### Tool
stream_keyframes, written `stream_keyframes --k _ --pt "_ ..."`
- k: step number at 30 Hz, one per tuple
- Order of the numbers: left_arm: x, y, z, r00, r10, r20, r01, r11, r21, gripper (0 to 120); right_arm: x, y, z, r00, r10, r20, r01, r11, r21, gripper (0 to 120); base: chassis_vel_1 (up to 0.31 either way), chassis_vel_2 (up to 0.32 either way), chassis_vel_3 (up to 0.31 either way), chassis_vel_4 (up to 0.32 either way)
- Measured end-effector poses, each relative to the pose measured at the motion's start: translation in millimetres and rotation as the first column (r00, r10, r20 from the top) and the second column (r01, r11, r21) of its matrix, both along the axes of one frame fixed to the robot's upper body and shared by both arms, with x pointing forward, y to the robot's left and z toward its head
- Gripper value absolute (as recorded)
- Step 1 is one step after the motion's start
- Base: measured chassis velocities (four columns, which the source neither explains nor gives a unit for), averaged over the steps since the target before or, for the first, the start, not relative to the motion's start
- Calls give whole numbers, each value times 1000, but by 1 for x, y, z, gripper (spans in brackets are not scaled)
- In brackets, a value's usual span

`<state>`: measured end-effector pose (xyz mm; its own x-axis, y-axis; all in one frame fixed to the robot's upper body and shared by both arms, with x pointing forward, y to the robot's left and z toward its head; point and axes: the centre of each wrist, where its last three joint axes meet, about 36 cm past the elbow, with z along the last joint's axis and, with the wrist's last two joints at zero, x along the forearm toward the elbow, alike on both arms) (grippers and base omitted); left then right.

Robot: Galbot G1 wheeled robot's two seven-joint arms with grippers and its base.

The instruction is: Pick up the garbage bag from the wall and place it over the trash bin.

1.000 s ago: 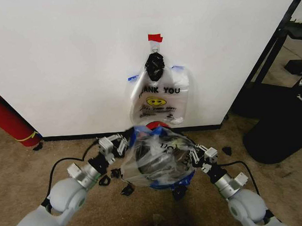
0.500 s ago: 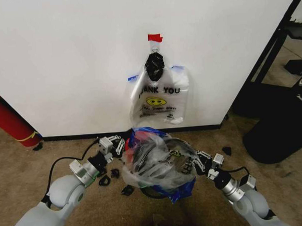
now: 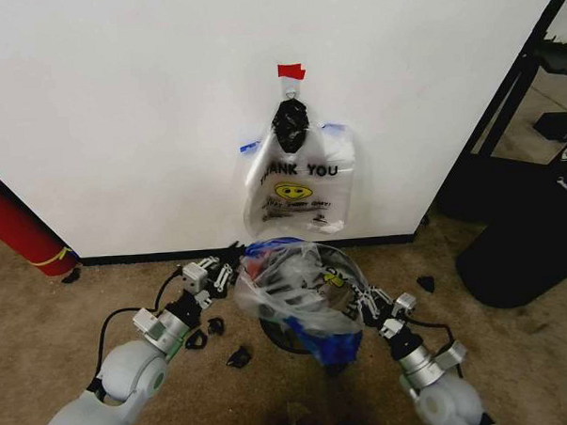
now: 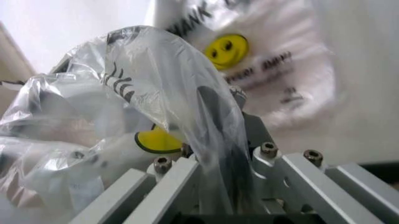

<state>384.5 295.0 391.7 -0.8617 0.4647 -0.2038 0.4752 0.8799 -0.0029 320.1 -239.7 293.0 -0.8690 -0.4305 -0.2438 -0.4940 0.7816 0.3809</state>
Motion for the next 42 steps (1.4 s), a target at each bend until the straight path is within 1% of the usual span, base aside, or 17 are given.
stream_keyframes --k 1,3,4,6,8,10,11,12,13,17,18,19,21,22,26,35,42 --pt "-1 1 -2 1000 23 -12 -23 1000 -21 37 -4 9 -4 999 -31 -11 31 1000 -1 1 0 0 0 0" --pt "-2 2 -2 999 40 -24 -41 998 -43 44 -7 20 -8 996 -84 -30 84 996 -2 1 0 0 0 0" --pt "-2 2 -2 999 40 -24 -41 998 -43 44 -7 20 -8 996 -84 -30 84 996 -2 1 0 0 0 0" --pt "-9 -3 6 998 28 -53 -32 996 -79 54 -10 41 -11 981 -189 -45 189 982 -1 1 0 0 0 0" --pt "-19 -14 15 994 5 -109 -17 994 -112 62 -13 56 -15 964 -263 -33 263 965 5 1 0 0 0 0" --pt "-32 -25 20 981 -19 -192 -9 990 -140 70 -16 70 -18 950 -312 -12 312 950 17 1 0 0 0 0" --pt "-32 -25 20 981 -19 -192 -9 990 -140 70 -16 70 -18 950 -312 -12 312 950 17 1 0 0 0 0" --pt "-37 -28 20 974 -30 -225 -4 989 -149 74 -17 75 -19 946 -324 -7 324 946 23 1 0 0 0 0" --pt "-45 -35 20 956 -56 -286 7 986 -166 79 -18 82 -19 939 -344 4 343 939 37 1 0 0 0 0" --pt "-68 -52 9 899 -129 -419 52 981 -189 95 -19 92 -20 923 -383 21 381 922 72 1 0 0 0 0" --pt "-72 -54 7 891 -138 -432 59 980 -191 97 -19 93 -20 922 -386 21 383 921 74 1 0 0 0 0" --pt "-72 -54 7 891 -138 -432 59 980 -191 97 -19 93 -20 922 -386 21 383 921 74 1 0 0 0 0" --pt "-82 -61 1 869 -165 -466 78 976 -201 100 -19 91 -20 917 -398 26 395 915 80 1 0 0 0 0" --pt "-85 -64 0 863 -174 -474 83 975 -206 100 -18 90 -20 915 -403 28 399 913 81 1 0 0 0 0" --pt "-98 -74 -1 844 -209 -494 104 967 -231 100 -17 85 -21 907 -419 37 415 906 82 1 0 0 0 0" --pt "-113 -83 6 835 -248 -491 136 958 -252 99 -14 81 -24 906 -421 50 417 906 75 1 0 0 0 0" --pt "-109 -94 5 827 -275 -490 160 951 -264 99 -15 86 -22 911 -408 56 403 911 85 1 0 0 0 0"
